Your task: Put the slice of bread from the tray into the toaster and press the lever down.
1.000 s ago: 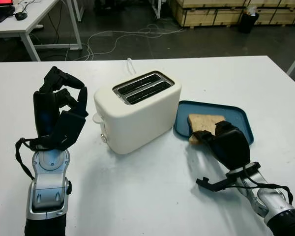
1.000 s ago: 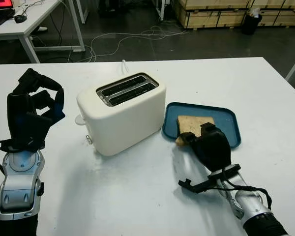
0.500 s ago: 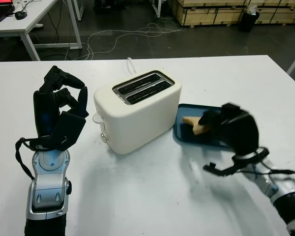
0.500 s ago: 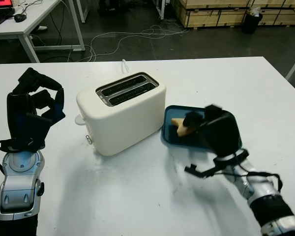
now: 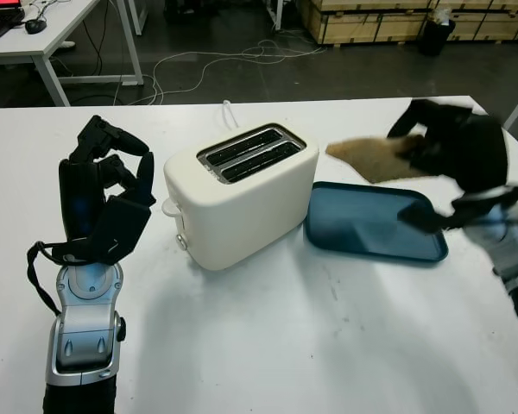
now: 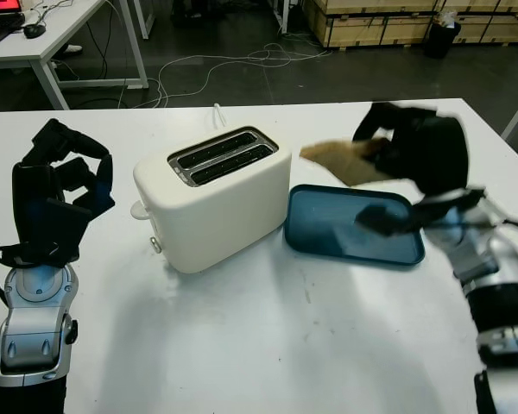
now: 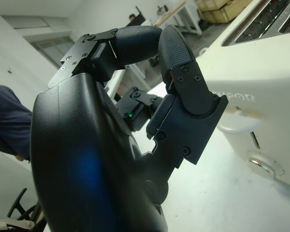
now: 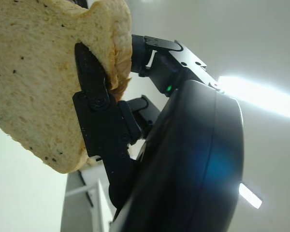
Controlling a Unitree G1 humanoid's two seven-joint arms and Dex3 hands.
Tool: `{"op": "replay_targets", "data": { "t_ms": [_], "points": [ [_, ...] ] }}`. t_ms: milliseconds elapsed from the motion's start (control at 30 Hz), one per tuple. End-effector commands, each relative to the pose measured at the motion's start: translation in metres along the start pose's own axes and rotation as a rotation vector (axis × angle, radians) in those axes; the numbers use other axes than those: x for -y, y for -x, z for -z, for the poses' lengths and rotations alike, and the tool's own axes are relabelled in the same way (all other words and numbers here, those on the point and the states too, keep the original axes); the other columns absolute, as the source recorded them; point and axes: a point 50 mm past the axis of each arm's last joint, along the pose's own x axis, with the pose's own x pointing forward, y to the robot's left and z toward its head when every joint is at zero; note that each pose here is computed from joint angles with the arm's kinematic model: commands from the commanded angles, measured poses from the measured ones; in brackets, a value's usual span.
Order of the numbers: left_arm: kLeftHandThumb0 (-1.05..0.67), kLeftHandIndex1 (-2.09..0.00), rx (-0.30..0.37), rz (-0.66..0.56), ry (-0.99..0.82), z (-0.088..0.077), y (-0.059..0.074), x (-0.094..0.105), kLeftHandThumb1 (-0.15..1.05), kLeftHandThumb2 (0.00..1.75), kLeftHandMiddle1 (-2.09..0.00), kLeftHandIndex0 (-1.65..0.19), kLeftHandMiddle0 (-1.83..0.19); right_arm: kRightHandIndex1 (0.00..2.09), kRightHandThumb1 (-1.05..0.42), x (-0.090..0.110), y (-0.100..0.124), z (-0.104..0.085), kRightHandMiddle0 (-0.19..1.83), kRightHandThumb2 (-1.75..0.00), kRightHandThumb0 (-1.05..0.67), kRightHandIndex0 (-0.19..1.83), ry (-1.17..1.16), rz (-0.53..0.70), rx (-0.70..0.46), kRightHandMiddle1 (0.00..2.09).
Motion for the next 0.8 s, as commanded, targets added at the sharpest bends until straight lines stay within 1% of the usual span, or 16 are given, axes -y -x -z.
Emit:
{"op": "replay_targets", "data": {
  "t_ms": [0,100,200,300,333,367,433,533,600,667,767],
  "points": [
    [-0.16,-1.75,0.008,-0.005,-0.016,-0.002,-0.001,-0.001,0.64,1.04,-1.75,-0.60,-0.96,1.75,-0.92,0.025,-0.020,-0.003,0.76,-0.18,-0.26,0.92,-0.073,-0.008,0.035,1.60],
    [-0.16,-1.75,0.003,-0.010,-0.014,-0.002,-0.001,-0.001,0.63,1.05,-1.75,-0.59,-0.95,1.75,-0.92,0.047,-0.044,-0.009,0.74,-0.16,-0.27,0.90,-0.131,-0.037,0.073,1.64],
    [-0.15,-1.75,0.004,-0.007,-0.015,-0.002,-0.001,-0.002,0.63,1.05,-1.75,-0.58,-0.94,1.75,-0.92,0.071,-0.071,-0.021,0.74,-0.15,-0.30,0.90,-0.222,-0.093,0.105,1.65],
    [-0.14,-1.75,0.009,-0.006,-0.024,-0.003,-0.002,-0.002,0.63,1.05,-1.75,-0.57,-0.94,1.75,-0.92,0.090,-0.095,-0.034,0.78,-0.14,-0.44,0.93,-0.298,-0.146,0.128,1.67],
    [-0.15,-1.75,0.009,-0.007,-0.022,-0.003,-0.002,-0.002,0.62,1.05,-1.75,-0.57,-0.94,1.73,-0.92,0.094,-0.103,-0.040,0.85,-0.12,-0.49,0.99,-0.332,-0.160,0.138,1.66],
    [-0.15,-1.75,0.009,-0.009,-0.023,-0.003,-0.002,-0.002,0.62,1.05,-1.75,-0.57,-0.95,1.72,-0.92,0.098,-0.112,-0.047,0.89,-0.10,-0.50,1.02,-0.369,-0.173,0.154,1.66],
    [-0.14,-1.75,0.005,-0.012,-0.019,-0.003,-0.002,-0.002,0.62,1.05,-1.75,-0.58,-0.94,1.70,-0.92,0.099,-0.124,-0.060,0.95,-0.07,-0.50,1.08,-0.431,-0.198,0.177,1.66],
    [-0.15,-1.75,0.002,-0.015,-0.013,-0.003,-0.002,-0.001,0.62,1.05,-1.75,-0.58,-0.94,1.66,-0.92,0.093,-0.140,-0.077,1.02,-0.08,-0.46,1.16,-0.520,-0.255,0.192,1.66],
    [-0.15,-1.75,0.003,-0.014,-0.020,-0.002,-0.001,-0.001,0.62,1.05,-1.75,-0.59,-0.94,1.66,-0.92,0.086,-0.147,-0.087,1.04,-0.10,-0.47,1.19,-0.559,-0.297,0.193,1.66],
    [-0.15,-1.75,0.002,-0.013,-0.020,-0.002,-0.001,-0.002,0.62,1.05,-1.75,-0.59,-0.95,1.69,-0.92,0.076,-0.152,-0.095,1.01,-0.13,-0.50,1.19,-0.577,-0.341,0.202,1.71],
    [-0.15,-1.75,0.001,-0.014,-0.015,-0.002,0.000,-0.002,0.62,1.05,-1.75,-0.60,-0.95,1.74,-0.92,0.060,-0.155,-0.102,1.00,-0.18,-0.56,1.17,-0.581,-0.393,0.200,1.74]
  ]
}}
